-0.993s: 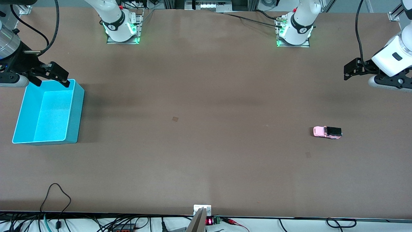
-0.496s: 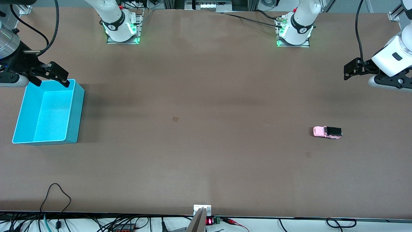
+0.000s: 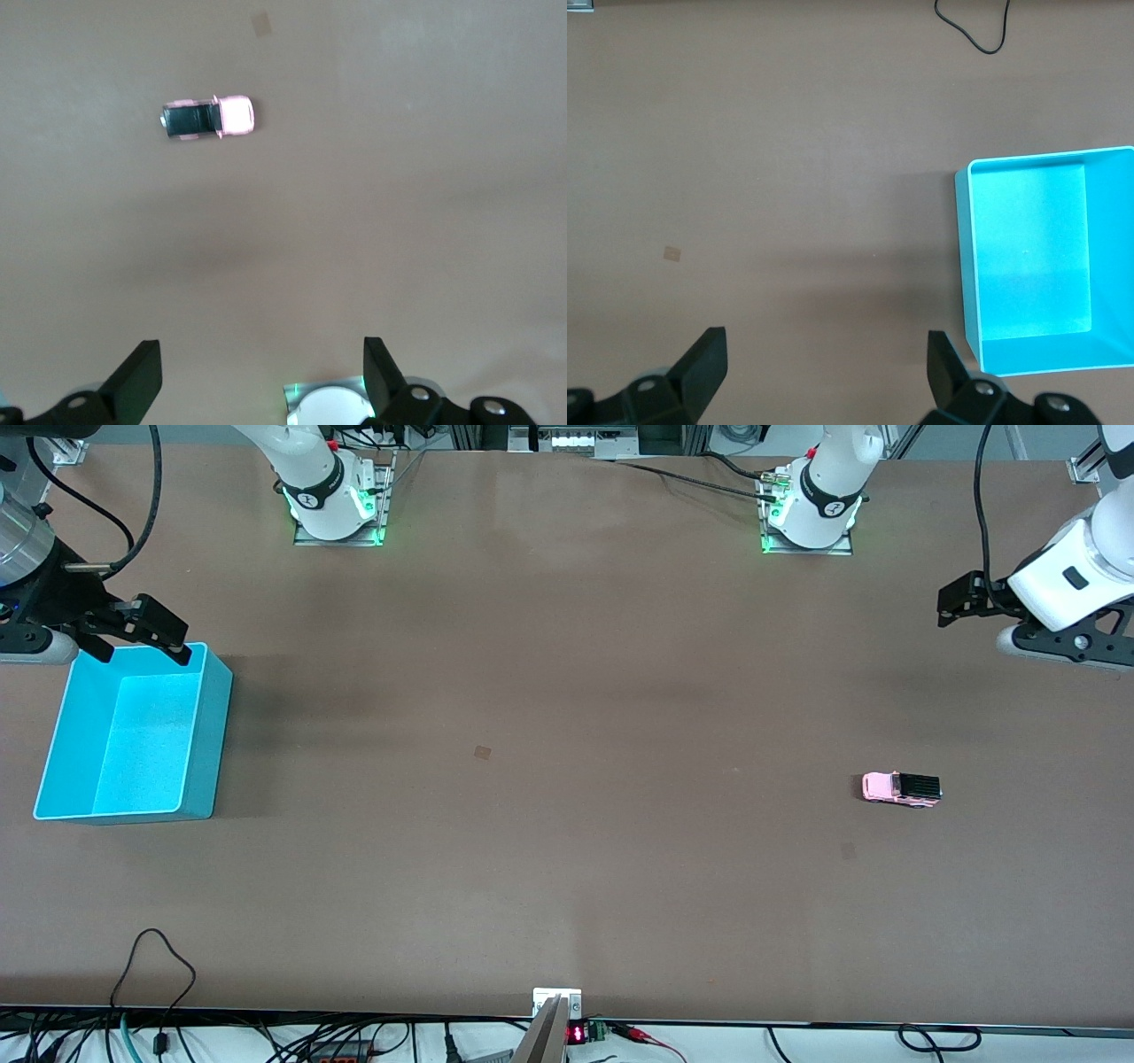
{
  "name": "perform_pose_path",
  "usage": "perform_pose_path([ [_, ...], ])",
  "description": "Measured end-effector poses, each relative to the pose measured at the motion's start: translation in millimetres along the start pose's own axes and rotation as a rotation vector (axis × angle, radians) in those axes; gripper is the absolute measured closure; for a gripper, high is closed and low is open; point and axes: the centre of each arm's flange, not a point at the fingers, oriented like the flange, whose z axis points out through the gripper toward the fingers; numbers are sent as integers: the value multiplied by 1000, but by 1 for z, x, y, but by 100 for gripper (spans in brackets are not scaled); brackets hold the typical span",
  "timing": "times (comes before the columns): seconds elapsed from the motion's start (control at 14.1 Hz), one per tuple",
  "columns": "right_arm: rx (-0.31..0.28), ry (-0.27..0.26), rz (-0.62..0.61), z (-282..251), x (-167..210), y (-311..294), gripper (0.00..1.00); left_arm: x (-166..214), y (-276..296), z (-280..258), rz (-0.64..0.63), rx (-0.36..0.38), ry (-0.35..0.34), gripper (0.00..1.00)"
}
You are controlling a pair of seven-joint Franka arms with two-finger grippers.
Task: Wind and store pink jeep toy
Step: 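Lower the left gripper down over the pink toy jeep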
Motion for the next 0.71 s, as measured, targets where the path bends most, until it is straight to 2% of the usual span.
perform_pose_path([
  [0.28,0,0,0,0,0,0,0,-10,8,9,63,-13,-106,0],
  [0.71,0,0,0,0,0,0,0,-2,6,24,427,-48,-141,0],
])
